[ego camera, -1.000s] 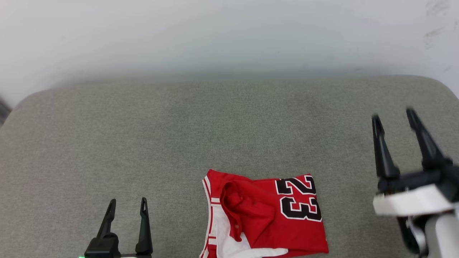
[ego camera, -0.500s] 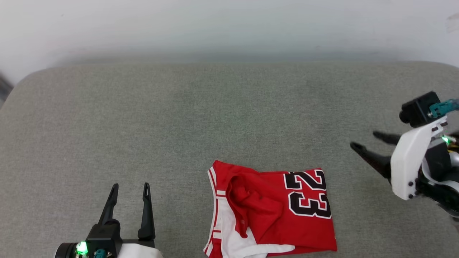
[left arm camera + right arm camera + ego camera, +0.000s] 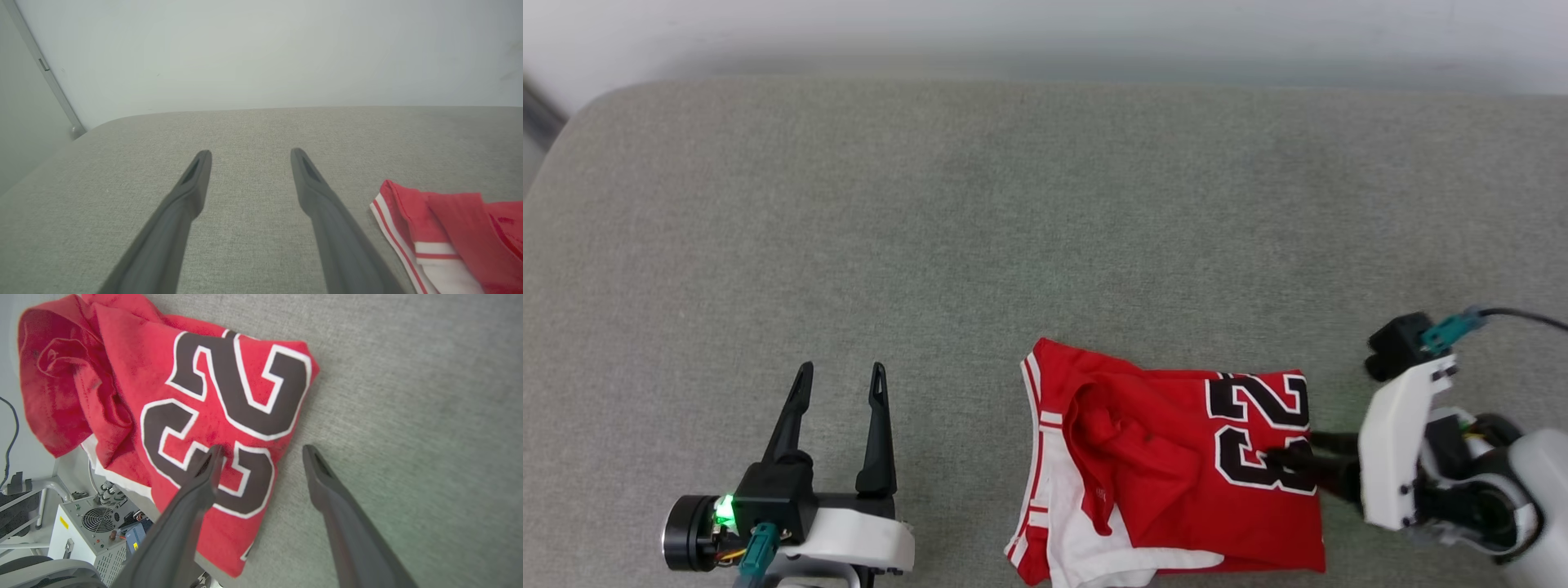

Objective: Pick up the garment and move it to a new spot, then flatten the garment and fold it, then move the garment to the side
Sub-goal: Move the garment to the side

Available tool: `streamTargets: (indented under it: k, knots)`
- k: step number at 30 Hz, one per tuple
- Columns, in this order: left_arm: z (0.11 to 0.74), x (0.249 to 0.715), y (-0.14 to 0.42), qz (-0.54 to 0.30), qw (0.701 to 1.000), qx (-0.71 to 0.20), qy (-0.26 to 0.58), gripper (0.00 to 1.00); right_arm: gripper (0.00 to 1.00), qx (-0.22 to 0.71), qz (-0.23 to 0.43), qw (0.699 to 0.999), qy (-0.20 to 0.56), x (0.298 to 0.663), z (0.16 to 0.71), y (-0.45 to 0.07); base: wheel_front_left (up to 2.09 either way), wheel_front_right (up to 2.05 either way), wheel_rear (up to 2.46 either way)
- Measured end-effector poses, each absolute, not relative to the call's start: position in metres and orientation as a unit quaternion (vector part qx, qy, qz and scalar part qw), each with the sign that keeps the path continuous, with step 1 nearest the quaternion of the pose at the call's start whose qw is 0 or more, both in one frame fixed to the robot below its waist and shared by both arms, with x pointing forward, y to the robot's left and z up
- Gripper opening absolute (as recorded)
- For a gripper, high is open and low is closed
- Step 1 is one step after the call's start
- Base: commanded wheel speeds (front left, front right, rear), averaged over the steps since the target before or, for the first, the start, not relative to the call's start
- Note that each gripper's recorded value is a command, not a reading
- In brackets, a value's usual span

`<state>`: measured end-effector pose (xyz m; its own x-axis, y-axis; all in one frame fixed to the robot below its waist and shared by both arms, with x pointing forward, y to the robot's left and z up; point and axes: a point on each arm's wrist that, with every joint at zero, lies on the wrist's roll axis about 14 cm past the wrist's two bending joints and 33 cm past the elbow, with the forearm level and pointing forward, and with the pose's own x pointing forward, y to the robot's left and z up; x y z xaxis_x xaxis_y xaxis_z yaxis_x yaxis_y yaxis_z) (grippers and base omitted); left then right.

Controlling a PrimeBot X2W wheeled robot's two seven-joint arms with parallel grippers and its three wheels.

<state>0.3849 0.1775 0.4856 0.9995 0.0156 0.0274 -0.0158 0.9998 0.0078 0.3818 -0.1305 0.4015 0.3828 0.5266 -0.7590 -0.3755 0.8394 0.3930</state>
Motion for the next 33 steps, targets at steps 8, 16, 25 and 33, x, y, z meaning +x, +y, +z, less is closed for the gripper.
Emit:
streamTargets:
  k: [8,16,25,33]
  knots:
    - [0.476,0.392,0.184,0.018,1.0,0.004,-0.001,1.0,1.0,0.09,0.3,0.792,0.524,0.375,0.363,-0.093,0.0,0.0,0.0]
    - [0.475,0.391,0.189,0.029,1.0,0.003,0.001,1.0,0.0,0.047,0.315,0.795,0.516,0.378,0.351,-0.084,0.0,0.0,0.0]
    - [0.481,0.376,0.189,0.035,0.999,0.001,-0.005,1.0,0.0,0.0,0.341,0.844,0.415,0.394,0.404,-0.085,0.0,0.0,0.0]
    - [0.485,0.381,0.167,0.0,1.0,-0.005,-0.012,1.0,0.0,-0.072,0.315,0.886,0.333,0.403,0.472,-0.137,0.0,0.0,0.0]
